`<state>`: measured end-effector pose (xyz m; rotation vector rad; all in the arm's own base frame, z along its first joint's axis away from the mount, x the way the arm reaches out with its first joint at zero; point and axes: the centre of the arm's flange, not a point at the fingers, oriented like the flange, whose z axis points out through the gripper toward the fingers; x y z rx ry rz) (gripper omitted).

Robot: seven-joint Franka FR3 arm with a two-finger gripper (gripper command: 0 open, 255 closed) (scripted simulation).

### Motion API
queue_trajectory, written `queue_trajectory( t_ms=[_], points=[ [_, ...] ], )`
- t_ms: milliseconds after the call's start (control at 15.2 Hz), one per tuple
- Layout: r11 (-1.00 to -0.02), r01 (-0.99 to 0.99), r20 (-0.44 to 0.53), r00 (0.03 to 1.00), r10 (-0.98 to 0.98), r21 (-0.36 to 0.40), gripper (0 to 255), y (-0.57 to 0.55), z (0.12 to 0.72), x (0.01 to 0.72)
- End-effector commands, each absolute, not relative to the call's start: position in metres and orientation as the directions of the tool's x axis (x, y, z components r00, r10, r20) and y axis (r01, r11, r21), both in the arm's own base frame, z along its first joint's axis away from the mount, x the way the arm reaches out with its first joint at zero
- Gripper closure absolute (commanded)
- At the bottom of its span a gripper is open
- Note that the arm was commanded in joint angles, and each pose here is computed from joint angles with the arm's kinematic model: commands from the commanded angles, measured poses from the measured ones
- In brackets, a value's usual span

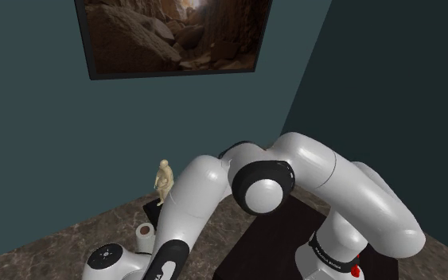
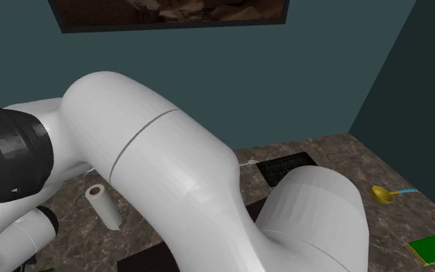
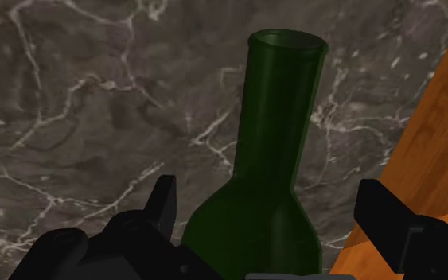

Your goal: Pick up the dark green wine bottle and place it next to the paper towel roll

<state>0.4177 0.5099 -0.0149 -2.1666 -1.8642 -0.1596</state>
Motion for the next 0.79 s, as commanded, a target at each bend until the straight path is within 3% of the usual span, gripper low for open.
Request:
queue_trajectory(
  t_ms=[0, 198, 726],
  points=[
    [-0.130, 0.982, 0.262, 0.162, 0.951, -0.137, 0, 0.506, -0.002, 0.419],
    [-0.130, 0.982, 0.262, 0.162, 0.951, -0.137, 0, 0.496, 0.033, 0.423],
    [-0.130, 0.982, 0.262, 0.162, 0.951, -0.137, 0, 0.496, 0.033, 0.423]
  ],
)
